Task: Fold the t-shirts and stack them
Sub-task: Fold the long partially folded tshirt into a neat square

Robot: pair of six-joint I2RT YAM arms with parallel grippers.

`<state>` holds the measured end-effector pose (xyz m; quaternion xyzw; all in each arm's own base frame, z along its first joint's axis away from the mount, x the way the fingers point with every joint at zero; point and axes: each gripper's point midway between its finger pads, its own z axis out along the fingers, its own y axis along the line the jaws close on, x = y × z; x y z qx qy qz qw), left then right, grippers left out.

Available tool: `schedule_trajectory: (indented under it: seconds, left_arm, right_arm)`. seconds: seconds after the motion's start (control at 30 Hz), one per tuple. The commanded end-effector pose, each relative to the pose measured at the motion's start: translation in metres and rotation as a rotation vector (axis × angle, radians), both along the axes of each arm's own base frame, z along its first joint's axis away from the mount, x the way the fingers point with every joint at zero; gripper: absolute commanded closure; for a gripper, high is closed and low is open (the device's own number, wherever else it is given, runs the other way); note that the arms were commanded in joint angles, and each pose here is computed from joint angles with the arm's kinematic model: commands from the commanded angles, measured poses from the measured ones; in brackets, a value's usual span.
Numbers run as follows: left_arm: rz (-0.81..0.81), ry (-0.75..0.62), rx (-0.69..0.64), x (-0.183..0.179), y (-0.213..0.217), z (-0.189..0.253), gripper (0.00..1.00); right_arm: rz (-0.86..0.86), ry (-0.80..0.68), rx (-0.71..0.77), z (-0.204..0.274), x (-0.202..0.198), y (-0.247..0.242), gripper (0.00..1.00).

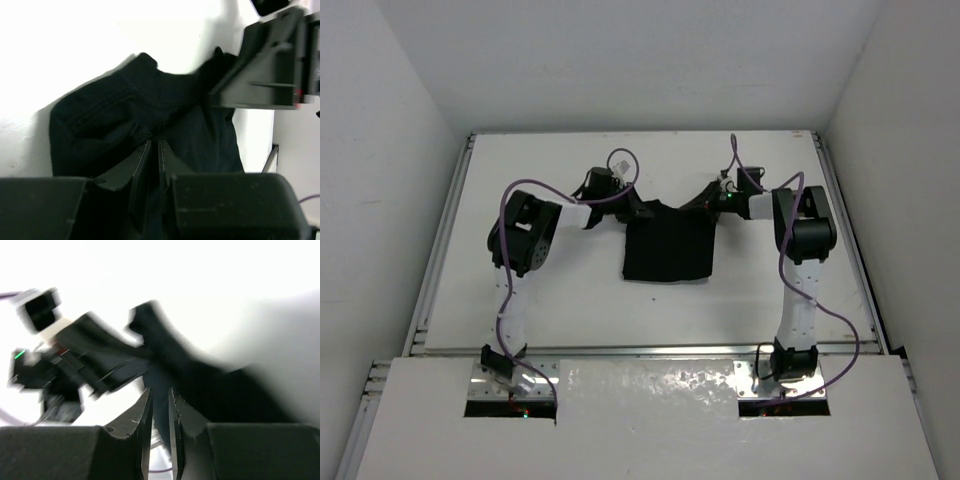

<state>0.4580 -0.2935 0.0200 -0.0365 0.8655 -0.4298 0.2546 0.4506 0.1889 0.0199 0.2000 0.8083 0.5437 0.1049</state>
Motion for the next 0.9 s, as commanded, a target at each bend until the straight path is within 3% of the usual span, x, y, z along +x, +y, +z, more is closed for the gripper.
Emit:
schedule_trajectory:
  seconds: [0.0,0.2,0.3,0.57,0.63,0.73,0.77,0.87]
  left_arm:
    - [0.113,0.07,0.071,0.001,0.017,-0.02,0.89]
    - [0.158,0.105,0.041,-0.002,0.02,-0.024,0.88]
    - [0.197,0.082,0.019,0.004,0.025,-0.005,0.88]
    - [0.195,-0.096,-0.137,0.007,0.019,0.103,0.86]
    - [0.199,-0.136,-0.161,0.002,0.021,0.127,0.86]
    - [0.224,-0.171,-0.153,-0.002,0.029,0.147,0.85]
    - [0.271,-0.13,-0.104,-0.002,0.04,0.138,0.85]
    - [0.381,-0.004,0.02,-0.016,0.071,0.108,0.84]
  right_arm:
    - [0.05,0.228,-0.196,-0.058,-0.039,-0.019,0.81]
    - [0.108,0.228,-0.163,-0.055,-0.039,-0.018,0.81]
    - [0.117,0.203,-0.174,-0.044,-0.033,-0.02,0.82]
    - [0.151,-0.266,-0.194,0.093,-0.016,-0.008,0.76]
    - [0.12,-0.258,-0.309,0.086,-0.022,-0.018,0.74]
    - [0.041,-0.207,-0.493,0.073,-0.034,-0.044,0.66]
    - [0.034,-0.16,-0.55,0.069,-0.048,-0.052,0.55]
    - [0.002,-0.08,-0.718,0.042,-0.074,-0.077,0.35]
